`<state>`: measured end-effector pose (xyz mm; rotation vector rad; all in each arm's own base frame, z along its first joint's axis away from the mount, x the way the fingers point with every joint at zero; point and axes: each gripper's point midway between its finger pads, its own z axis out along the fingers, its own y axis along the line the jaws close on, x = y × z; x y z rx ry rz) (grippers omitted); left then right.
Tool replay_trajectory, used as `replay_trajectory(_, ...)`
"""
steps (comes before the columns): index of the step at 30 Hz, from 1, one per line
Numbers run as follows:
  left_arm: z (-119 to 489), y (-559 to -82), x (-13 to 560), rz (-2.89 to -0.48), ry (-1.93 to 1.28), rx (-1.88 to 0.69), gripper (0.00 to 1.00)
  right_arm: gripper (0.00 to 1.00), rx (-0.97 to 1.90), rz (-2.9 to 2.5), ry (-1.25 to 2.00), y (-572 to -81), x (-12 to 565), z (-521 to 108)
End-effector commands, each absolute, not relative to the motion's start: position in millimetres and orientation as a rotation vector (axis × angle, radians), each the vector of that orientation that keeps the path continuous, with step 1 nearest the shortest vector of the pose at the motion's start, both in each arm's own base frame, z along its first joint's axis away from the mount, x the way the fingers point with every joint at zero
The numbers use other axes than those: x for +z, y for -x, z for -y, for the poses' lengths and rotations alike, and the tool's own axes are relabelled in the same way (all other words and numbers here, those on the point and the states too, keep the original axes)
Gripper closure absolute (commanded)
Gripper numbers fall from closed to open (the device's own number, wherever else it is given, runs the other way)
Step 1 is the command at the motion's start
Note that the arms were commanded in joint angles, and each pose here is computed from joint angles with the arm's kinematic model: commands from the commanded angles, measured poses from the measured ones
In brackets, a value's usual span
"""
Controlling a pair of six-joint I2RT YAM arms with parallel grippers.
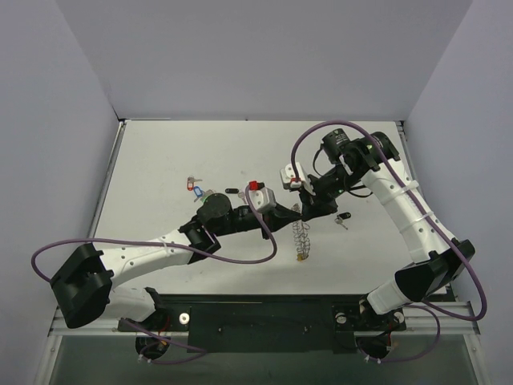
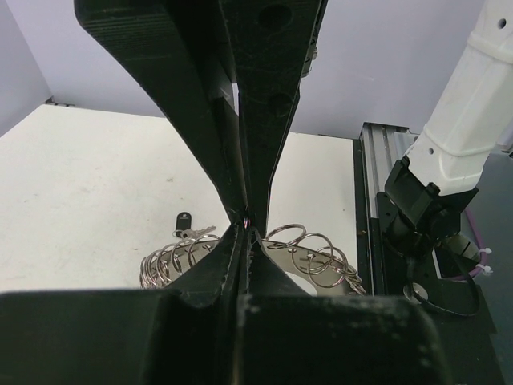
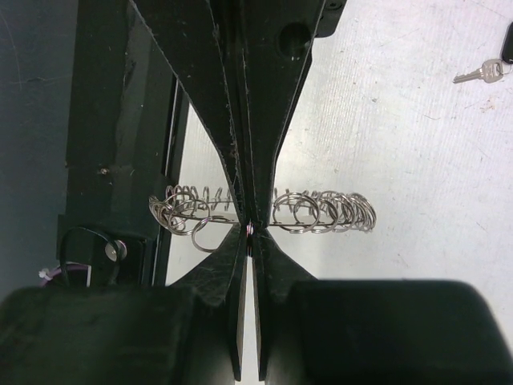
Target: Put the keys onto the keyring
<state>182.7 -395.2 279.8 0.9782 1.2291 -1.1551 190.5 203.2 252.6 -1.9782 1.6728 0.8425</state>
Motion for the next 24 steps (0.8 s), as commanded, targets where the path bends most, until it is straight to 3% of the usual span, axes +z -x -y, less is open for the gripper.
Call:
replay_trajectory(1,402.3,-183.8,305.0,-1.171,-0.977,-1.152,1.00,1.00,0.942,-1.667,1.972,-163.0,264.0,-197.2)
replay_trajectory(4,399.5,-185.0,301.5,-1.181,-0.975,-1.133,1.00,0.99,0.941,-1.672,1.961,-164.2,264.3,-197.8)
replay_trajectory(7,391.0,-189.7,306.7,-1.169,-0.912,-1.108,1.00,0.73,0.967,-1.701,1.910,-166.4,266.0,-199.6)
replay_trajectory(9,385.9,-188.9,311.1,-1.154,-0.895,-1.111,1.00,0.63,0.970,-1.718,1.874,-169.9,268.6,-197.2)
replay_trajectory(17,358.3,-185.1,335.7,-1.032,-0.794,-1.233,1.00,0.55,0.971,-1.661,1.730,-188.9,298.3,-184.1)
replay_trajectory(18,357.1,-185.0,333.8,-1.036,-0.790,-1.237,1.00,0.49,0.949,-1.602,1.723,-191.7,302.6,-185.2)
replay_trajectory(19,354.5,-185.5,338.5,-1.024,-0.778,-1.240,1.00,0.32,0.987,-1.615,1.666,-194.8,298.2,-186.8)
replay_trajectory(20,353.4,-184.8,338.5,-1.022,-0.775,-1.241,1.00,0.22,0.949,-1.582,1.621,-208.4,299.8,-192.0)
replay_trajectory(23,349.4,-183.7,343.6,-1.011,-0.749,-1.251,1.00,0.16,1.037,-1.600,1.535,-216.4,294.5,-203.7)
replay_trajectory(24,348.4,-184.1,343.8,-1.012,-0.743,-1.250,1.00,0.18,1.077,-1.613,1.532,-217.3,291.3,-207.8)
